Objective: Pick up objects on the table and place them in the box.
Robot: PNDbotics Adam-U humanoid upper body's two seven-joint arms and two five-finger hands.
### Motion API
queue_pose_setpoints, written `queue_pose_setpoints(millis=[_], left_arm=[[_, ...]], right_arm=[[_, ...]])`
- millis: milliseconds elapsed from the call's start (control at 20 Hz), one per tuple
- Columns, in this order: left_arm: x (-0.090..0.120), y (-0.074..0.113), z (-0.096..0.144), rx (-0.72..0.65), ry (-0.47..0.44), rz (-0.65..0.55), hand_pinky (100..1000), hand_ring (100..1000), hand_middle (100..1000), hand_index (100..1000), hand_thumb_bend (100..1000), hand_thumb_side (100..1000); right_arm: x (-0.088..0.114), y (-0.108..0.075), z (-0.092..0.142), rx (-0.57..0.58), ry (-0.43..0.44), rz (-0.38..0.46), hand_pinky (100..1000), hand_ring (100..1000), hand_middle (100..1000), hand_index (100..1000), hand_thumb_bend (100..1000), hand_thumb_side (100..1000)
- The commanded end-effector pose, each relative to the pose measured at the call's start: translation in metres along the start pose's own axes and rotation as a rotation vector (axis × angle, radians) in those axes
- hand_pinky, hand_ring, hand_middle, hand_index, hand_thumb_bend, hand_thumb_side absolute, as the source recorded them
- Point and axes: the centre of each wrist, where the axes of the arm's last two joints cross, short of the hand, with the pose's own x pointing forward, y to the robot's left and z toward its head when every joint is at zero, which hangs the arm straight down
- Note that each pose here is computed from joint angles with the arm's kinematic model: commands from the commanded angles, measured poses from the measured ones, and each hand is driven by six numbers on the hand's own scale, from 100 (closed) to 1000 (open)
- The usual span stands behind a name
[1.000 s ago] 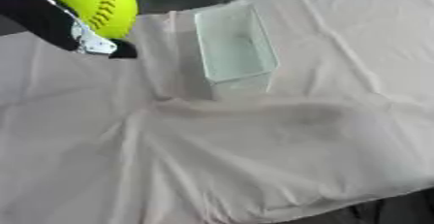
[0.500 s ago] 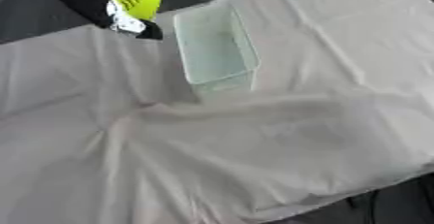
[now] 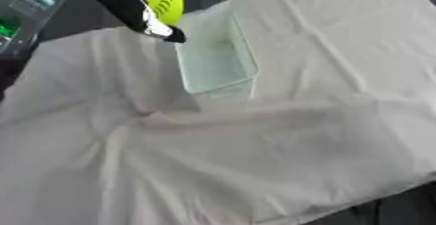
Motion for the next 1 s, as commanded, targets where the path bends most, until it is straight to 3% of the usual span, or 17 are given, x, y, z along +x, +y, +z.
queue_pose_setpoints(millis=[50,400,1000], left_arm=[[-0.004,0.007,-0.007,0.023,0.014,-0.015,100,322,595,513,576,455],[0.000,-0.005,-0.029,-0.005,-0.003,-0.010,100,330,589,514,571,470],[-0.001,-0.014,-0.038,-0.054,0.000,-0.033,100,395,626,541,597,527]], right_arm=[[0.005,-0.005,-0.011,0.004,-0.043,0.007,581,696,736,913,100,1000],[0.006,-0.003,-0.014,-0.001,-0.051,0.000,579,695,734,915,100,1000],[0.005,-0.002,-0.016,-0.012,-0.049,-0.005,576,693,732,917,100,1000]])
